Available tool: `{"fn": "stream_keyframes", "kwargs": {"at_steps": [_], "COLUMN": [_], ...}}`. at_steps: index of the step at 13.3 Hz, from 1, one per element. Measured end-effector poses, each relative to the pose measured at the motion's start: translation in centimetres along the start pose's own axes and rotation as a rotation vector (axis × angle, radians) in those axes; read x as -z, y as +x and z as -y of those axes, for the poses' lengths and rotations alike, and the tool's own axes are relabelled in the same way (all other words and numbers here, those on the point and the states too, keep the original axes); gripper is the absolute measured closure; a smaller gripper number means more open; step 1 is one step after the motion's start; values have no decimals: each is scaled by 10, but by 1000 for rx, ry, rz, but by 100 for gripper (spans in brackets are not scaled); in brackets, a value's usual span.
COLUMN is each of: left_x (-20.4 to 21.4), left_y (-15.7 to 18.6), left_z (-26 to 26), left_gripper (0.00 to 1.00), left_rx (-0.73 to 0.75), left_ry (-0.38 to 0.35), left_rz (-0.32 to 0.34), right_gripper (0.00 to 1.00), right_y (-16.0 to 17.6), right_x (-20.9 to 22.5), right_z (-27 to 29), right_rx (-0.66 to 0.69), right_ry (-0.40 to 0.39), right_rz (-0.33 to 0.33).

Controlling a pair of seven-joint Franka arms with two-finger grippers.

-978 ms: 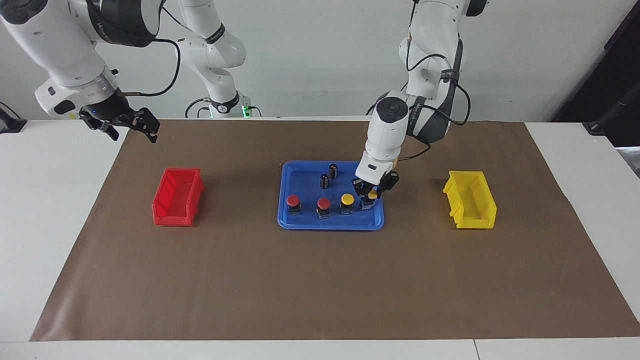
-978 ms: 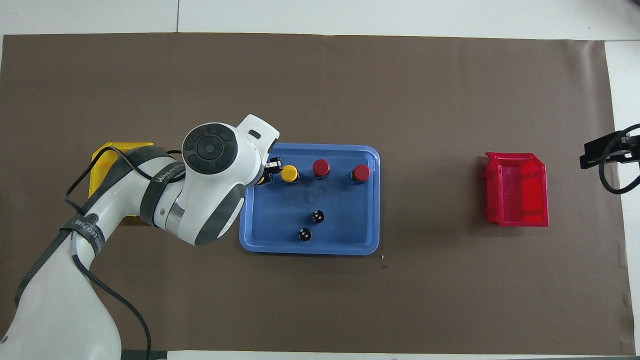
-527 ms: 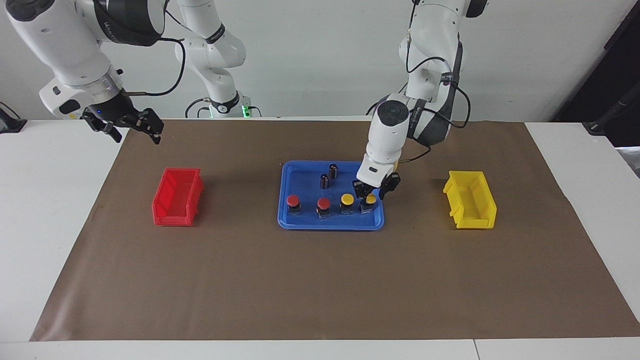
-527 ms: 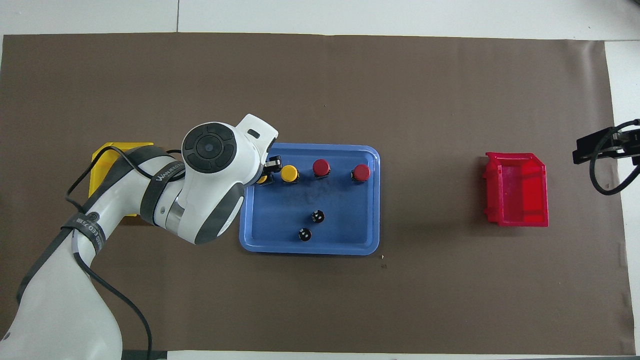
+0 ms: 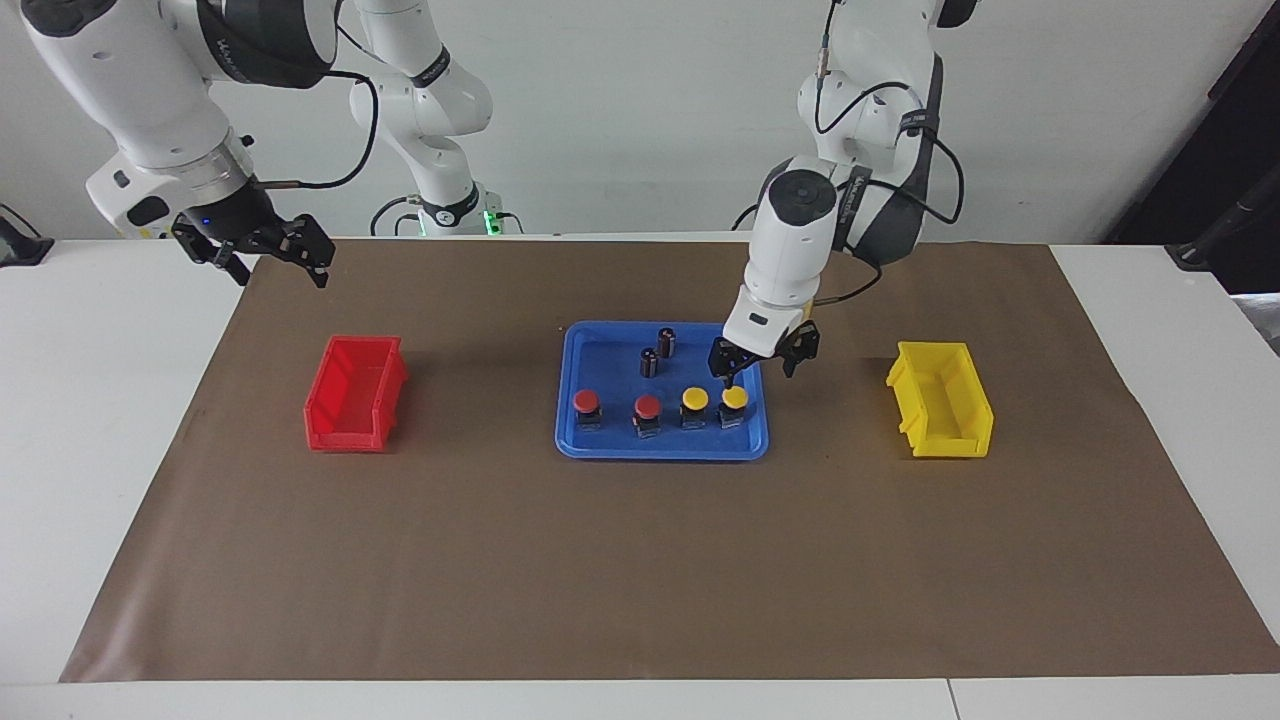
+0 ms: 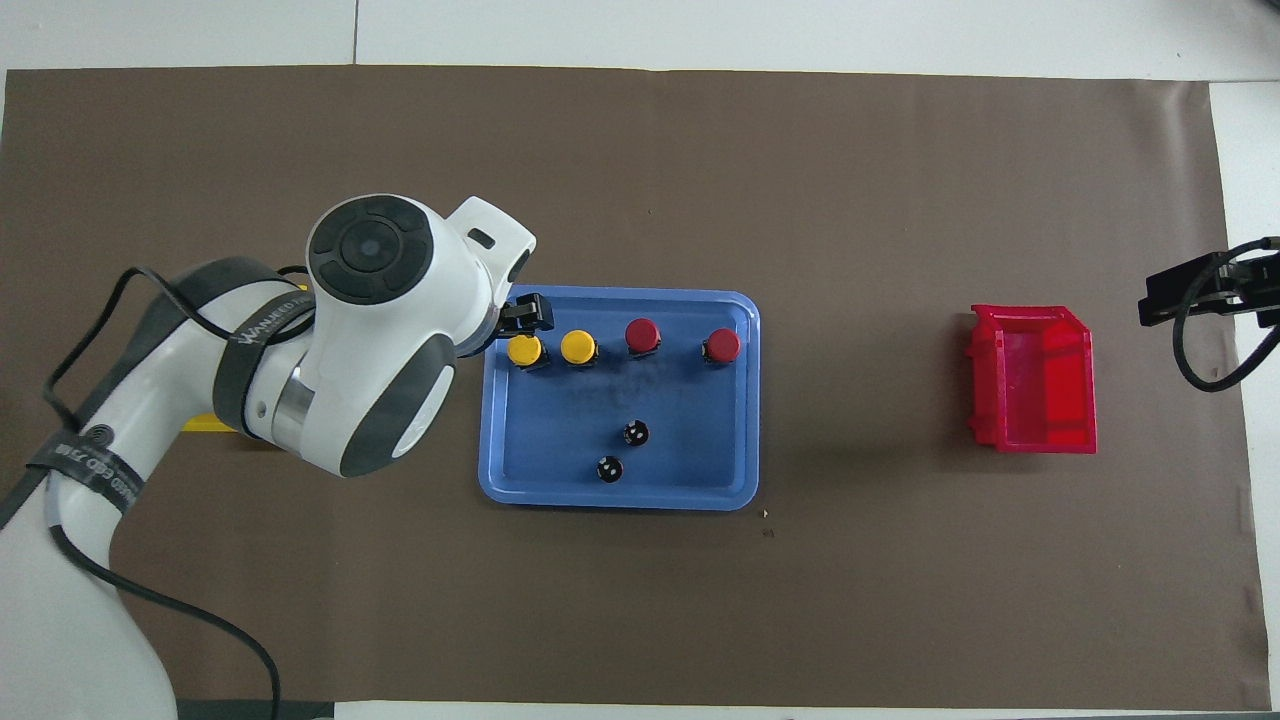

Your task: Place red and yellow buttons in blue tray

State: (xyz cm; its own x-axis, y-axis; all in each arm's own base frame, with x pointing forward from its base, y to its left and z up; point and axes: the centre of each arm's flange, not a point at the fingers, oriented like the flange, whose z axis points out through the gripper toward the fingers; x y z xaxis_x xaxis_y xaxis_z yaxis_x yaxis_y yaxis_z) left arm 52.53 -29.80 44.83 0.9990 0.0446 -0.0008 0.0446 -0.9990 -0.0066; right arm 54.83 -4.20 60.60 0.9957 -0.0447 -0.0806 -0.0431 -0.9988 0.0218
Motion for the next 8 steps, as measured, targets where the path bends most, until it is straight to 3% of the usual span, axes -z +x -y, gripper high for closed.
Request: {"fn": "stream_keyframes", "kwargs": {"at_steps": [4, 8], "left_x": [88, 162], "left_y": [28, 20], "left_z": [118, 193], "left_gripper": [0, 0], "left_rx": [-111, -198], "left_ry": [-49, -64], "left_rz": [12, -17], "right_gripper": [0, 0], "right_y": [0, 0], "right_x": [0, 0], "right_z": [0, 0], "right_rx": [0, 0], "right_ry": [0, 1], "right_rz": [-1, -2]}}
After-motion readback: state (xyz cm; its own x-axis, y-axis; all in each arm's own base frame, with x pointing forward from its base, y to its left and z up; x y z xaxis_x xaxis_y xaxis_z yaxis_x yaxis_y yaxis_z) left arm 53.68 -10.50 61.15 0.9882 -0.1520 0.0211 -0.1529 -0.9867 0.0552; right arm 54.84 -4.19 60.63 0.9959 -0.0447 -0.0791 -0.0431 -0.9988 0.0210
